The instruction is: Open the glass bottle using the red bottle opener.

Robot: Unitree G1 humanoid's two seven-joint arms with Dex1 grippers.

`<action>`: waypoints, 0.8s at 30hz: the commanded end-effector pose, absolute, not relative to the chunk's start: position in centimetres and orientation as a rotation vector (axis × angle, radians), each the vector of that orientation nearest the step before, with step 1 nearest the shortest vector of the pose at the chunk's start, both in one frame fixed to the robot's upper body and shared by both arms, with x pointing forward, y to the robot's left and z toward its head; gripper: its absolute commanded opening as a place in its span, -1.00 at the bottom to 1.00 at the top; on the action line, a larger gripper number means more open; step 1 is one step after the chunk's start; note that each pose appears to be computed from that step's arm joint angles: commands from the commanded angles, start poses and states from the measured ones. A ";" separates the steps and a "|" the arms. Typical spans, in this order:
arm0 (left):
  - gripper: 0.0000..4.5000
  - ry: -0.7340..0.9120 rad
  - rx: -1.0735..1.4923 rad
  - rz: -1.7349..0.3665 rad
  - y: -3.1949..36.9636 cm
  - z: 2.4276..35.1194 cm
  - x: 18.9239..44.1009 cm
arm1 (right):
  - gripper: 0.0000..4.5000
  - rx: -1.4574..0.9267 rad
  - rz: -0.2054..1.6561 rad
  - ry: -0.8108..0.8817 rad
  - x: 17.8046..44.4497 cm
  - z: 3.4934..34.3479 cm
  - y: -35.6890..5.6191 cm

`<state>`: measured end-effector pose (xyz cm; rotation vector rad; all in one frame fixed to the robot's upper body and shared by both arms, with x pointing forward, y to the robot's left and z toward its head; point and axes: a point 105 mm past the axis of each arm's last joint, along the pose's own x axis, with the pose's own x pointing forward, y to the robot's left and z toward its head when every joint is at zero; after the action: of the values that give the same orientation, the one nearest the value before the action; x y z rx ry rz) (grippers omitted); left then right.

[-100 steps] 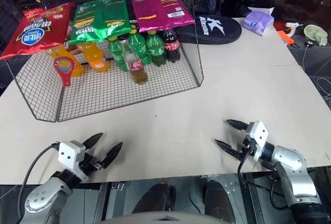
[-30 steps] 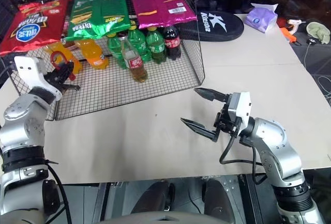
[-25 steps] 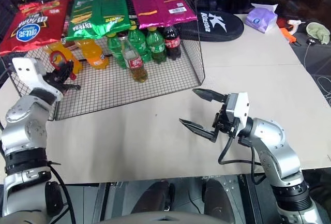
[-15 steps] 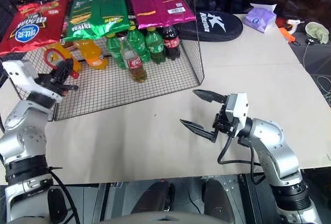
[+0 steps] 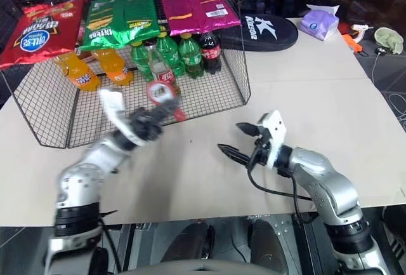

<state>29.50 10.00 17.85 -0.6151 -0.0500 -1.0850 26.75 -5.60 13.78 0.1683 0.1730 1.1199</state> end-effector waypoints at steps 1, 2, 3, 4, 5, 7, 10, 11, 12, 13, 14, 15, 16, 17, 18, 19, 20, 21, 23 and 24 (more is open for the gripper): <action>-0.96 -0.074 -0.620 -1.177 8.5 18.8 29.1 | 1.00 0.235 1.199 0.219 25.7 15.2 -4.6; -0.96 -0.067 -0.631 -1.190 8.3 18.7 29.1 | 1.00 0.267 1.208 0.225 25.7 15.6 -4.4; -0.96 -0.058 -0.641 -1.203 8.0 18.5 29.0 | 1.00 0.311 1.223 0.230 25.6 16.0 -4.1; -0.96 -0.051 -0.649 -1.214 7.7 18.4 28.8 | 1.00 0.340 1.237 0.231 25.4 16.4 -3.9; -0.96 -0.040 -0.662 -1.222 7.6 18.2 28.7 | 1.00 0.364 1.250 0.240 25.2 16.6 -3.7; -0.96 -0.013 -0.670 -1.237 7.4 17.7 28.5 | 1.00 0.384 1.260 0.253 25.1 16.9 -3.5; -0.96 0.031 -0.666 -1.261 7.3 16.7 28.1 | 1.00 0.393 1.277 0.260 25.1 17.2 -3.2; -0.96 0.042 -0.663 -1.269 7.2 16.5 28.0 | 1.00 0.396 1.289 0.263 25.1 17.4 -3.0; -0.96 0.047 -0.661 -1.276 7.1 16.4 28.0 | 1.00 0.392 1.299 0.268 25.1 17.5 -2.8; -0.96 0.050 -0.661 -1.280 7.0 16.4 28.0 | 1.00 0.390 1.308 0.270 25.2 17.6 -2.6; -0.96 0.051 -0.661 -1.283 6.9 16.3 28.0 | 1.00 0.390 1.316 0.274 25.2 17.6 -2.6; -0.96 0.054 -0.662 -1.283 6.9 16.3 28.1 | 1.00 0.392 1.325 0.280 25.2 17.6 -2.5; -0.96 0.055 -0.662 -1.281 6.8 16.2 28.2 | 1.00 0.390 1.337 0.287 25.1 17.6 -2.5; -1.00 0.055 -0.661 -1.278 6.8 16.1 28.2 | 0.77 0.384 1.349 0.298 24.9 17.5 -2.5; -1.00 0.055 -0.660 -1.276 6.8 16.0 28.3 | 0.64 0.376 1.358 0.308 24.8 17.4 -2.4; -1.00 0.054 -0.660 -1.277 6.7 16.0 28.3 | 0.42 0.373 1.362 0.313 24.9 17.4 -2.4; -1.00 0.054 -0.662 -1.278 6.6 15.9 28.2 | 0.18 0.369 1.372 0.327 24.8 17.3 -2.4; -1.00 0.049 -0.663 -1.279 6.5 15.9 28.2 | -0.01 0.367 1.378 0.342 24.8 17.2 -2.3; -1.00 0.042 -0.665 -1.279 6.5 16.0 28.2 | -0.38 0.362 1.384 0.363 24.7 17.0 -2.3; -1.00 0.038 -0.664 -1.280 6.5 16.0 28.2 | -0.60 0.359 1.385 0.374 24.7 16.9 -2.3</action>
<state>27.81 6.47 15.79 -0.6995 0.0568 -1.3133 25.76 -3.30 16.24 0.3759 0.3785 1.3099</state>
